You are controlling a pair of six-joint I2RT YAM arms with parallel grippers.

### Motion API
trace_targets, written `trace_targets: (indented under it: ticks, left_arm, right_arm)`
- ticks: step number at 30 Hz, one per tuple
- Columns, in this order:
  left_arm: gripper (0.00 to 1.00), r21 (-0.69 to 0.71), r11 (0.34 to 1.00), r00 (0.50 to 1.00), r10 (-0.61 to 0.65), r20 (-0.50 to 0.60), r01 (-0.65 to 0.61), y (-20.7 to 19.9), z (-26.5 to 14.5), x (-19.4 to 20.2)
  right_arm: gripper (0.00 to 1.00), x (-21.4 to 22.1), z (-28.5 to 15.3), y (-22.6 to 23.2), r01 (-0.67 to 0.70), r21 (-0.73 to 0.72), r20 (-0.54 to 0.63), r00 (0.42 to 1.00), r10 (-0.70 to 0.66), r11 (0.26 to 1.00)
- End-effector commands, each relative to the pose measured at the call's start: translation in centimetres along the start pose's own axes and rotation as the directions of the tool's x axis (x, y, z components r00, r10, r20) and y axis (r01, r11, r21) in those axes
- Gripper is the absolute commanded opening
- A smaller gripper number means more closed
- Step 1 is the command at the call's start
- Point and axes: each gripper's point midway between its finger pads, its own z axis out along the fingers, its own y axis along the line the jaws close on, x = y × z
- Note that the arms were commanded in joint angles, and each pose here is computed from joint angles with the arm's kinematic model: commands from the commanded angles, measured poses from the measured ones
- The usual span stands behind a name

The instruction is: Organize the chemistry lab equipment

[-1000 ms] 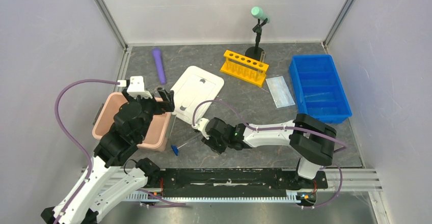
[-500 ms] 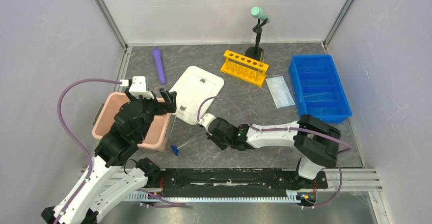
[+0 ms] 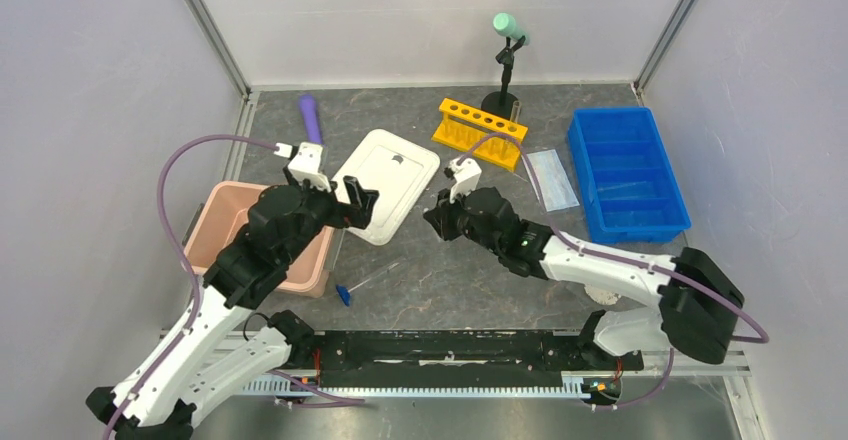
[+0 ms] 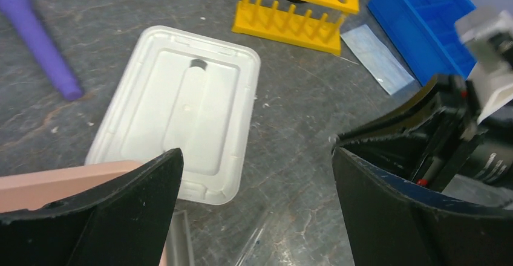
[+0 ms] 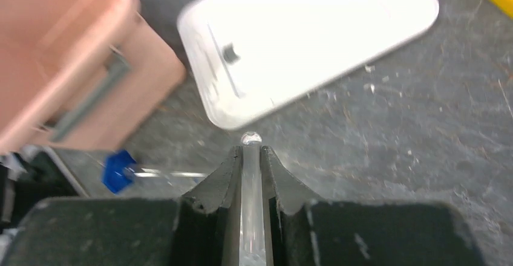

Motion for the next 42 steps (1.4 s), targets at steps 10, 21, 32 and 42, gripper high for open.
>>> trace_targets:
  ticks: [10, 21, 32, 42]
  left_arm:
    - [0.89, 0.464, 0.882, 0.977, 0.020, -0.211, 0.082, -9.5, 1.5, 3.1]
    - [0.79, 0.518, 0.846, 0.972, 0.001, -0.237, 0.125, -10.9, 2.3, 3.7]
    - [0.60, 0.507, 0.852, 0.968, 0.001, -0.251, 0.131, -11.0, 3.3, 4.1]
    - [0.38, 0.455, 0.886, 0.966, 0.031, -0.255, 0.092, -9.7, 3.9, 4.7]
  right_arm:
    - [0.19, -11.4, -4.1, 1.9, -0.294, -0.202, 0.390, 0.851, 0.353, 0.934]
    - [0.19, -13.1, -5.4, 4.7, -0.333, -0.412, 0.379, 0.784, 0.491, 0.848]
    - [0.19, -12.4, -5.7, 6.4, -0.338, -0.510, 0.313, 0.783, 0.537, 0.791]
    - [0.19, -11.1, -6.2, 6.0, -0.301, -0.516, 0.300, 0.813, 0.499, 0.802]
